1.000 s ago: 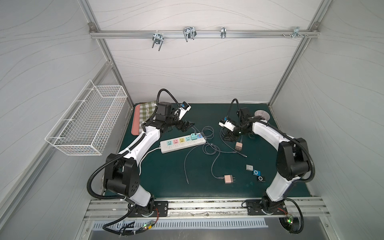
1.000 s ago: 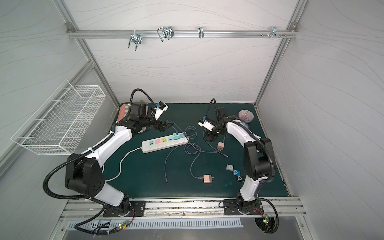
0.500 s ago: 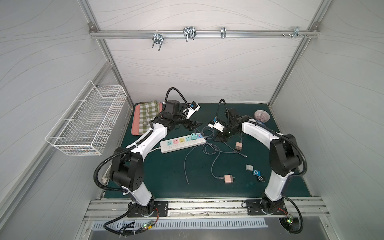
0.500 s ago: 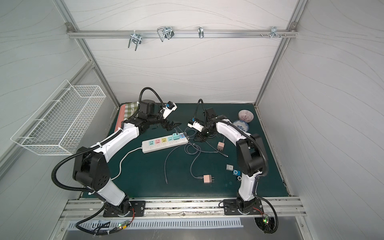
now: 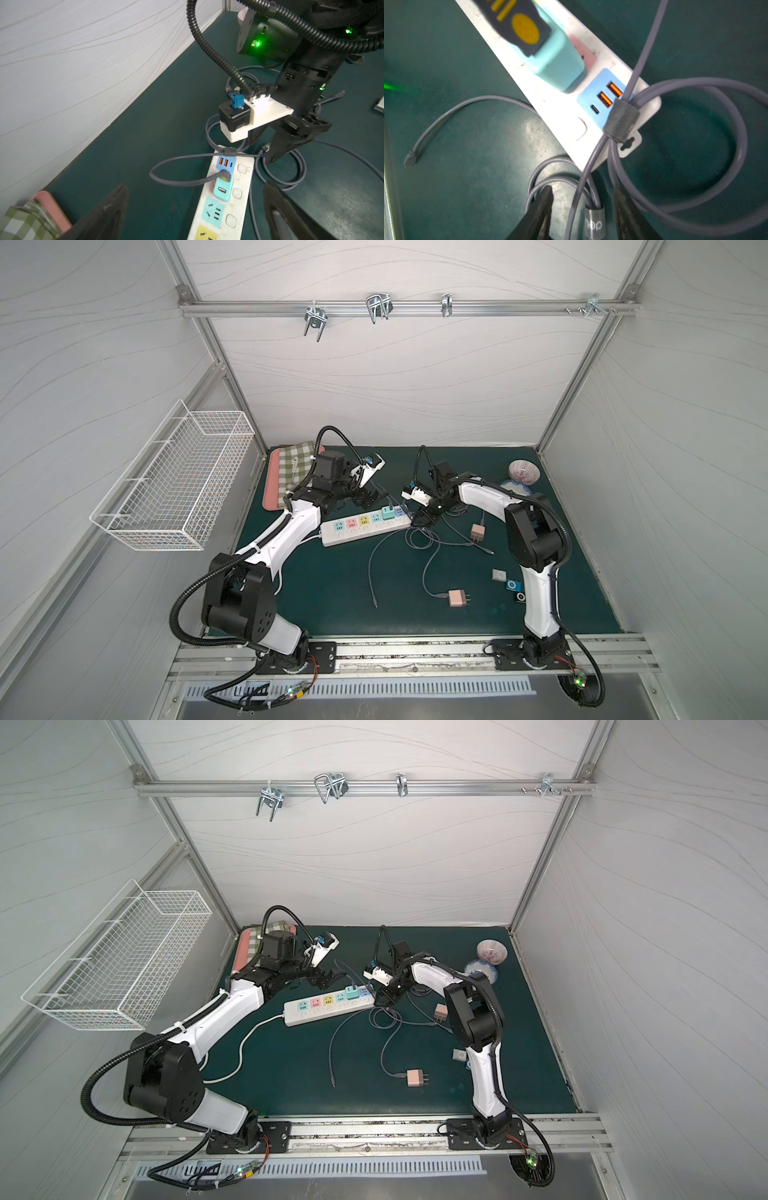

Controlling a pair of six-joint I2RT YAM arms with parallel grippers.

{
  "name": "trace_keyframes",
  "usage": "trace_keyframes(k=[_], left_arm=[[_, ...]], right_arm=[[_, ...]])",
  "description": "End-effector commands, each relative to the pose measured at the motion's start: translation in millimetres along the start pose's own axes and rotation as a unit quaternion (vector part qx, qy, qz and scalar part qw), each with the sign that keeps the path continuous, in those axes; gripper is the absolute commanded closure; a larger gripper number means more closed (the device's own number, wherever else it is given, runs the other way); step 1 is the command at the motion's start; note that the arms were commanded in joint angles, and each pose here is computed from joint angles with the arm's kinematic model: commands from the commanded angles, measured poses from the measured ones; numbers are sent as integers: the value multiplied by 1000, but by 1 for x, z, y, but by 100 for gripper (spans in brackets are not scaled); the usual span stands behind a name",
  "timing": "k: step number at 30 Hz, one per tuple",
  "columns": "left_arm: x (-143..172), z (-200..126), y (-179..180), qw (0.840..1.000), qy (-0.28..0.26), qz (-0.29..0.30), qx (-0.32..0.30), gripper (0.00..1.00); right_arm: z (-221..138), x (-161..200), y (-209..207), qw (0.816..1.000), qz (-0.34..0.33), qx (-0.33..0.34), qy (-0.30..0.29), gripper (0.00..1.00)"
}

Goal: Charge mp3
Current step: Pick up the charging cable from the center of the board.

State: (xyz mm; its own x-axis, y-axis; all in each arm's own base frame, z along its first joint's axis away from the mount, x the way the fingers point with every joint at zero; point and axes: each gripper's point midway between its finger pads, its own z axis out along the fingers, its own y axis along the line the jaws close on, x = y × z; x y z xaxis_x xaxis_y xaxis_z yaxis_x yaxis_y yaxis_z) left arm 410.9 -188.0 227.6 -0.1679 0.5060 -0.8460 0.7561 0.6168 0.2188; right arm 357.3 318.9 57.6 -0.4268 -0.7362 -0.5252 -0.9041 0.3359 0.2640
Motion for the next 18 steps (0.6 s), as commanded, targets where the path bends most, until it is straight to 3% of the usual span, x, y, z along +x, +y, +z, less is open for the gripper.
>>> trace_keyframes(k=[1, 11, 18], left_arm=[[-14, -11, 11, 999, -26, 14, -28, 6], [-10, -19, 15, 999, -22, 9, -36, 7], [-12, -20, 21, 999, -31, -10, -41, 8]], right_arm=[[12, 1, 8, 1000, 2, -13, 20, 51], [15, 24, -3, 997, 17, 30, 76, 62], [19, 26, 7, 997, 7, 9, 81, 83]])
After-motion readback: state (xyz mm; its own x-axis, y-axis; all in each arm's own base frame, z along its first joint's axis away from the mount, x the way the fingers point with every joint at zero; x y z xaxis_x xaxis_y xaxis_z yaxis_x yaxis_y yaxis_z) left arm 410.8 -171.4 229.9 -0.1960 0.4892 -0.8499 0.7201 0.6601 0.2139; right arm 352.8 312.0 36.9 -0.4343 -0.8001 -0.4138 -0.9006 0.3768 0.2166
